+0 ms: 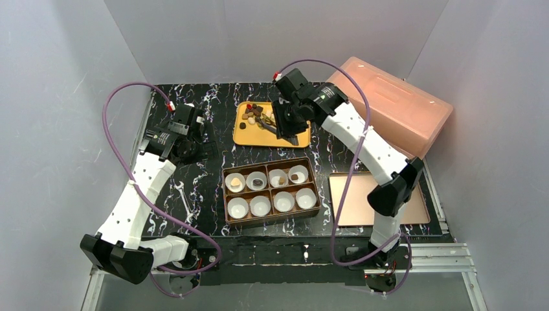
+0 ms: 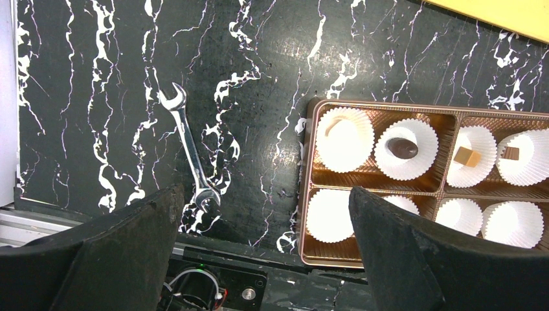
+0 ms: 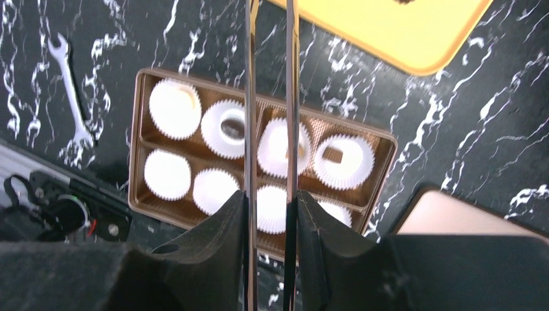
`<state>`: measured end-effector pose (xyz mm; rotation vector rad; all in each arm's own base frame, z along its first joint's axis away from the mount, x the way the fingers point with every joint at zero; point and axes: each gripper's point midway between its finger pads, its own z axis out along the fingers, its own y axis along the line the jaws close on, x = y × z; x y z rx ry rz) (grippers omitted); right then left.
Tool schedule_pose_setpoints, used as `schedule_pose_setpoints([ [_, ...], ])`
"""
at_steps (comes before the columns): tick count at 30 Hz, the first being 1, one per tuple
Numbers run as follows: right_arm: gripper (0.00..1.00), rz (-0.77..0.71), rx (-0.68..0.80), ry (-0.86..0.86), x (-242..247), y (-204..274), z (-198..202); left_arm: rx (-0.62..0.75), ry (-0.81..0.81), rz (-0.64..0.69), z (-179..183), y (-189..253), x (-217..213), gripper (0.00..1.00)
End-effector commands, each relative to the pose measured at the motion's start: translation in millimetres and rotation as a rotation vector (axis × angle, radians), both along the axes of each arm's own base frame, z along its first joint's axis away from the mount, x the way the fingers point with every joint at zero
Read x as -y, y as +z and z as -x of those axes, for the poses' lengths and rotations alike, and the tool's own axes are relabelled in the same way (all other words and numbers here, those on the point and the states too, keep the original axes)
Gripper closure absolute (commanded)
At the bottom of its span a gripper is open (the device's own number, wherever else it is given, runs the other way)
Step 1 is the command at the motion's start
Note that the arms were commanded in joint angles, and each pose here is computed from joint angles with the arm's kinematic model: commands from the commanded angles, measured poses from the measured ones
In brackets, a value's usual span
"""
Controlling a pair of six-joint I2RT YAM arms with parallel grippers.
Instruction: Pack the chocolate
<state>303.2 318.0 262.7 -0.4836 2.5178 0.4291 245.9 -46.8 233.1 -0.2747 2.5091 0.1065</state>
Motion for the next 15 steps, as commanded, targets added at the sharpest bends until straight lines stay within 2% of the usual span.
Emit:
schedule_pose_setpoints([
  [1,0.69,-0.06,0.016,0.074,-9.4,19.6,40.9,0.037,0.03,-0.013,6.5,13.8,-9.6,0.01],
  [9,0.7,-0.065,-0.026,0.197,-23.7,11.7,111.2,0.051,0.04,-0.022,7.8,20.9,-13.3,0.0],
  [15,0.7,-0.048,-0.068,0.259,-32.3,-3.5,145.4,0.057,0.049,-0.031,10.2,23.9,-16.5,0.01],
])
